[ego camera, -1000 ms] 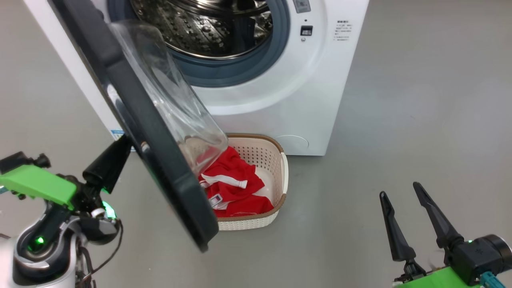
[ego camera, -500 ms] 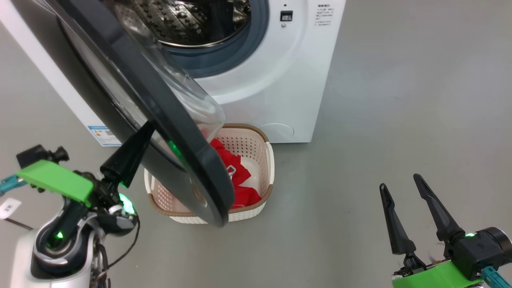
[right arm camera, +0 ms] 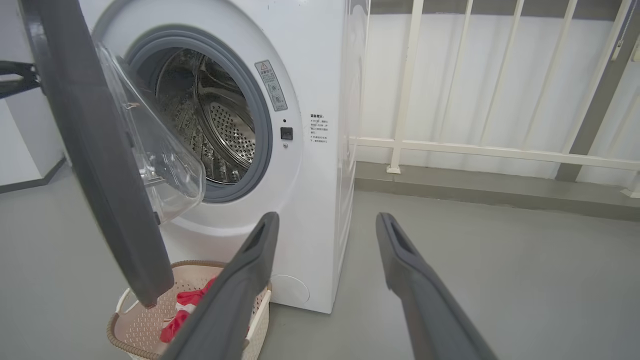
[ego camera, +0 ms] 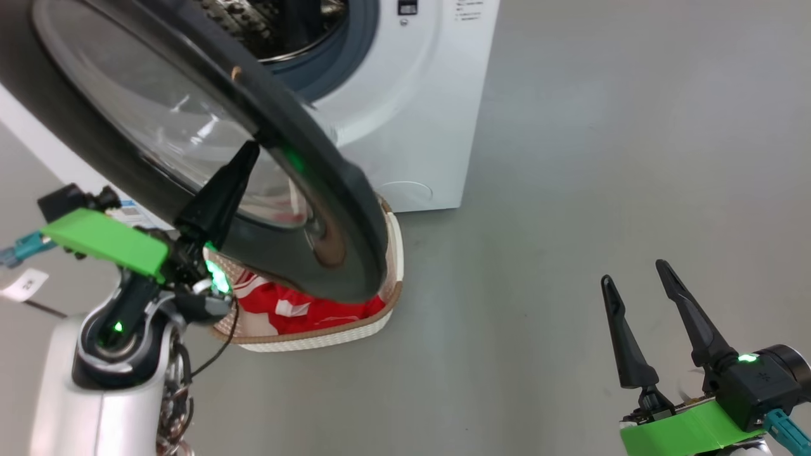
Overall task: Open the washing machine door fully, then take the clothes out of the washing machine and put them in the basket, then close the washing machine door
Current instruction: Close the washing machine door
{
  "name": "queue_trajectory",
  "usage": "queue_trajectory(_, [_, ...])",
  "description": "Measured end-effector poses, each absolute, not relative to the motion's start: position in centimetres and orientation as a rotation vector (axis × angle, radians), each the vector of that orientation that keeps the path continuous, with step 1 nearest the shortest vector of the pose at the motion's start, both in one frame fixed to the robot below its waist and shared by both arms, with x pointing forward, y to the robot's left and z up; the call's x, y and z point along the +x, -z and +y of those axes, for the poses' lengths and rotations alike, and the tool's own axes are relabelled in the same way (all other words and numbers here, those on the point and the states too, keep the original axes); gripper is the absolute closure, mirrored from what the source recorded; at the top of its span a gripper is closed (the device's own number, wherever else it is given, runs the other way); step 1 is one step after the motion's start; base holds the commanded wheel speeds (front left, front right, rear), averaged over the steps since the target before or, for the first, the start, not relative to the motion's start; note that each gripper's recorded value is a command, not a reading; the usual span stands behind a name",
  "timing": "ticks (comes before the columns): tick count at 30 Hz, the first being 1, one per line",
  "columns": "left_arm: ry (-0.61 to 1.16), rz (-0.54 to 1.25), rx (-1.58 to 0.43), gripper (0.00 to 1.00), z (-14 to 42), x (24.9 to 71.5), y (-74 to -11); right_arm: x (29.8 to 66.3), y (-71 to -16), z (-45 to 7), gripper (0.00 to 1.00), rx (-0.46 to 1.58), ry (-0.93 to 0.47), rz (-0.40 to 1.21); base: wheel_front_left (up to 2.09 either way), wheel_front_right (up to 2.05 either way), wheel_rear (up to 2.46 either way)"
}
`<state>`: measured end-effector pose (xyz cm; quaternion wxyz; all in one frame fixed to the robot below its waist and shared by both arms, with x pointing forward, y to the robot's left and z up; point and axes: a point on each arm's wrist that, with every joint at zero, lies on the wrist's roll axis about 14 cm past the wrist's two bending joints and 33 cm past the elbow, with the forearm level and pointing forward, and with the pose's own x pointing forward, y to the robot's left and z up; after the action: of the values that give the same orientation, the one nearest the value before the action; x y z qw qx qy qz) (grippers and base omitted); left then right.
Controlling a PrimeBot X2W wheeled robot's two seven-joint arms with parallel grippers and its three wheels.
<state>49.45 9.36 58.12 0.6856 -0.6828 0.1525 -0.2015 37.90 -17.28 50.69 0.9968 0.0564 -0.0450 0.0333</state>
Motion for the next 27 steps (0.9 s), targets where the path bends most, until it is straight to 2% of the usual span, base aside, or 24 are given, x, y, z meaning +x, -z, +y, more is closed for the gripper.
queue_trajectory(27, [0.494, 0.346, -1.505, 1.00, 4.1, 56.4, -57.2, 38.1, -48.4, -19.7, 0.00, 0.095, 0.010, -0.020, 0.00, 0.00, 0.00])
